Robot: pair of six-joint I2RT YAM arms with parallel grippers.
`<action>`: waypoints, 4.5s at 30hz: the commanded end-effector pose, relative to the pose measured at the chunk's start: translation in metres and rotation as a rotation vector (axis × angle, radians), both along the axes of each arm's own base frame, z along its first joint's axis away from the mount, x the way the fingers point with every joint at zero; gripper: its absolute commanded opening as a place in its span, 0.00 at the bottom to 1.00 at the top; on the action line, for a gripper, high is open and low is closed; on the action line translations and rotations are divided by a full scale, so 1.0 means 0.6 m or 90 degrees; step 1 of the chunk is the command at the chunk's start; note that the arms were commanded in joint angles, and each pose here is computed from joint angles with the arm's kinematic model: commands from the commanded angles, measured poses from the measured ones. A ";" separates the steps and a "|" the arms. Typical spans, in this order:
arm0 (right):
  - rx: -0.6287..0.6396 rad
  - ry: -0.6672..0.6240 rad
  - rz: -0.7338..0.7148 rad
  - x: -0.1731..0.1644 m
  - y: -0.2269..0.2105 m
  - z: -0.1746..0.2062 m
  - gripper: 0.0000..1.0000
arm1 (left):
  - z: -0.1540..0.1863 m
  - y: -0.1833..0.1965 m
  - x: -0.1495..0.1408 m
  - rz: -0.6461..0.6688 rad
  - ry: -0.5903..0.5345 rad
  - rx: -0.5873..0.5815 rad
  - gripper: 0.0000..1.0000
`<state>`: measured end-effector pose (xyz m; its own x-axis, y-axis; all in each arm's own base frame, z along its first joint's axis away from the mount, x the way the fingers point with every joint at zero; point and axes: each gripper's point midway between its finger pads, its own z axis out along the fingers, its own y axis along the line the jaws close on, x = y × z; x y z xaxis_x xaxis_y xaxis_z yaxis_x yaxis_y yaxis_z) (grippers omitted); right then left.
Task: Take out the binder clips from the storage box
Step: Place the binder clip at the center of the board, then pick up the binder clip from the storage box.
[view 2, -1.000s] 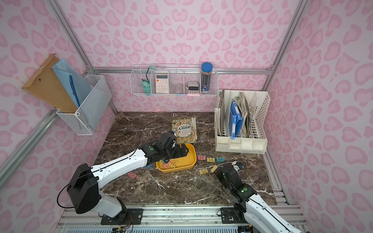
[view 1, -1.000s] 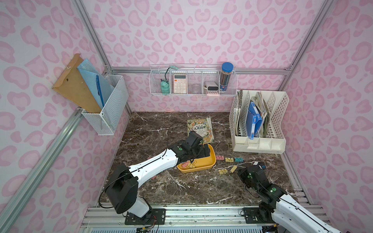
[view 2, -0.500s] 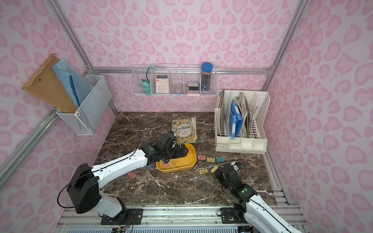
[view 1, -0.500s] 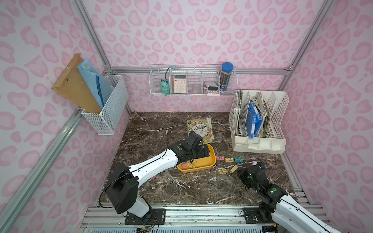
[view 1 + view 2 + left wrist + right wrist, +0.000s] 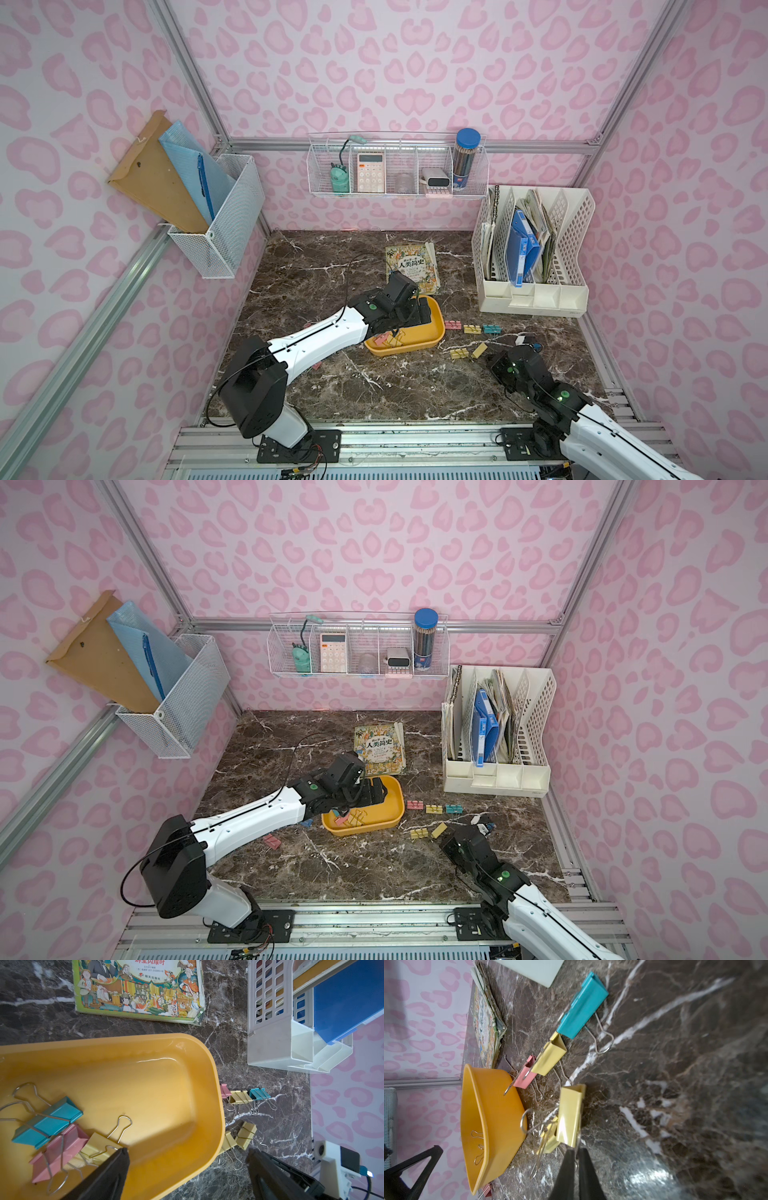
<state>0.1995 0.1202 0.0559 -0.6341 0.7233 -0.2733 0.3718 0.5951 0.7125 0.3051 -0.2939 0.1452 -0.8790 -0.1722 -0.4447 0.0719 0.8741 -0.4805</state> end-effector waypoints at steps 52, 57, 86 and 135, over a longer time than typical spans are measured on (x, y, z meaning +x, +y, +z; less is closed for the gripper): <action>-0.016 0.002 0.044 0.042 -0.007 0.021 0.05 | 0.005 0.026 0.000 0.025 -0.009 0.028 0.93; 0.046 -0.009 -0.014 0.047 -0.010 0.029 0.02 | 0.003 0.029 -0.002 0.026 -0.009 0.027 0.93; 0.165 0.007 -0.218 0.023 -0.031 -0.007 0.08 | 0.001 0.048 -0.002 0.049 -0.007 0.026 0.93; -0.114 -0.132 0.256 0.079 0.119 0.160 0.28 | -0.085 0.087 -0.011 0.102 0.162 0.113 0.59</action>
<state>0.2440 0.1704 0.1466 -0.7234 0.5336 -0.4381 0.1100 0.7156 0.6898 0.3111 -0.2486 0.1042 -0.9157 -0.2371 -0.3244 -0.1196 0.9316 -0.3433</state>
